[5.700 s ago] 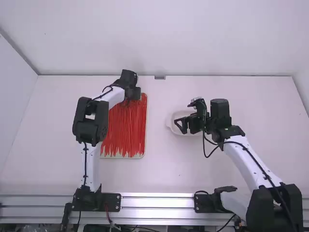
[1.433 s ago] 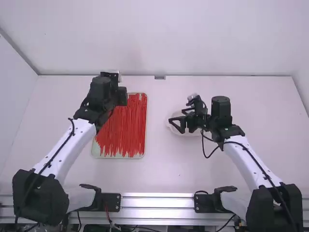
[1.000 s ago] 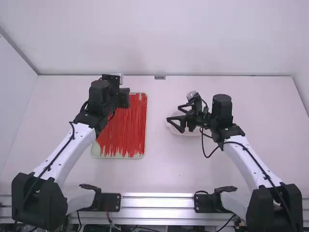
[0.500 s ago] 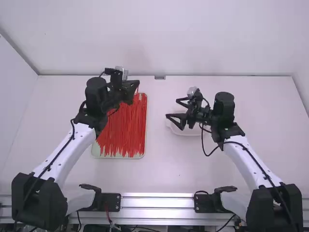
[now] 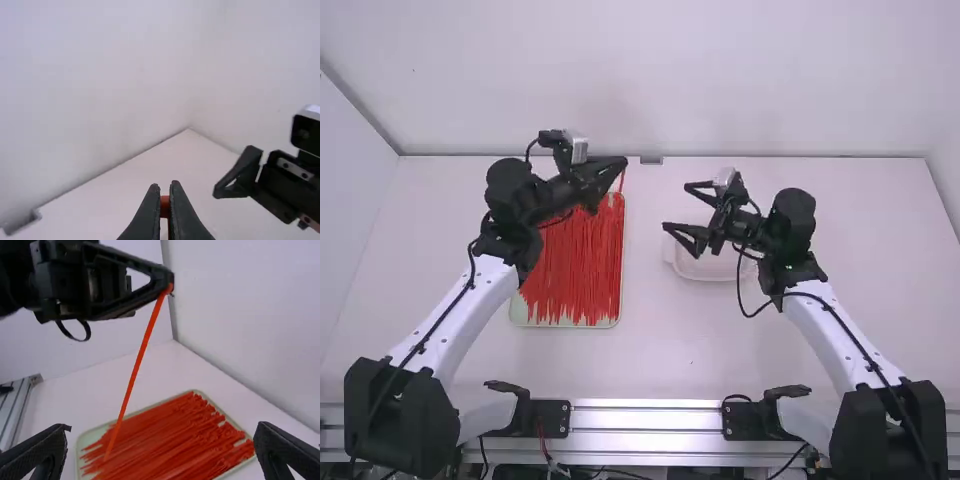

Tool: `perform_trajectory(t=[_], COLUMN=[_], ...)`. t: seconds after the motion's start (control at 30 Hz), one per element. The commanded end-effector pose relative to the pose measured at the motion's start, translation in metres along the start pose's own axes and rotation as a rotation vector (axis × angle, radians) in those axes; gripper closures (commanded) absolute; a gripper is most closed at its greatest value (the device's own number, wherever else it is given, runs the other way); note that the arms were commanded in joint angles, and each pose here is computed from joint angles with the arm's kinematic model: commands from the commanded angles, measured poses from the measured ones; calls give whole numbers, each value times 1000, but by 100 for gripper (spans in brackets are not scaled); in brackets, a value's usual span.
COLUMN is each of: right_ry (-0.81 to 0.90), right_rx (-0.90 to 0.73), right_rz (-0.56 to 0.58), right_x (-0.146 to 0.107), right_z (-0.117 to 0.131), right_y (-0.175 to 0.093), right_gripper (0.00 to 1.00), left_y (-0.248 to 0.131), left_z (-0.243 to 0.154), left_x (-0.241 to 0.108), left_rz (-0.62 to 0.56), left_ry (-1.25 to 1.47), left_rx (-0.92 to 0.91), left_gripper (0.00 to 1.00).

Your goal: Fasten the cable tie

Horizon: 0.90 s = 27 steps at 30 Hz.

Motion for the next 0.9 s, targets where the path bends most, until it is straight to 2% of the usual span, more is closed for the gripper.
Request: perform_trajectory(t=[0.0, 0.3, 0.63, 0.87], right_ry=[34, -9, -54, -52], right_rx=[-26, -42, -32, 13], right_rz=[-40, -121, -192, -241], right_x=[15, 27, 32, 35], right_z=[-1, 15, 38, 37], right_y=[4, 24, 47, 54], right_gripper=[0, 0, 2, 20], left_y=[-3, 0, 2, 5], left_z=[-16, -18, -25, -26], left_x=[11, 26, 39, 38], left_rz=[-33, -127, -249, -261], left_ry=[-4, -43, -72, -109], left_rx=[-92, -148, -294, -311], left_gripper=[98, 98, 98, 98])
Point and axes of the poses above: each hand's point on the last joint's axis, 136 mm out from that joint toward the fingers, its own y axis out along the fingers, its own z axis along the line the jaws close on, x = y × z, the point moved 6 cm from there along -y, back along the fingers, and after that the axes turned 14 degrees about y, right-handed, at the moved point
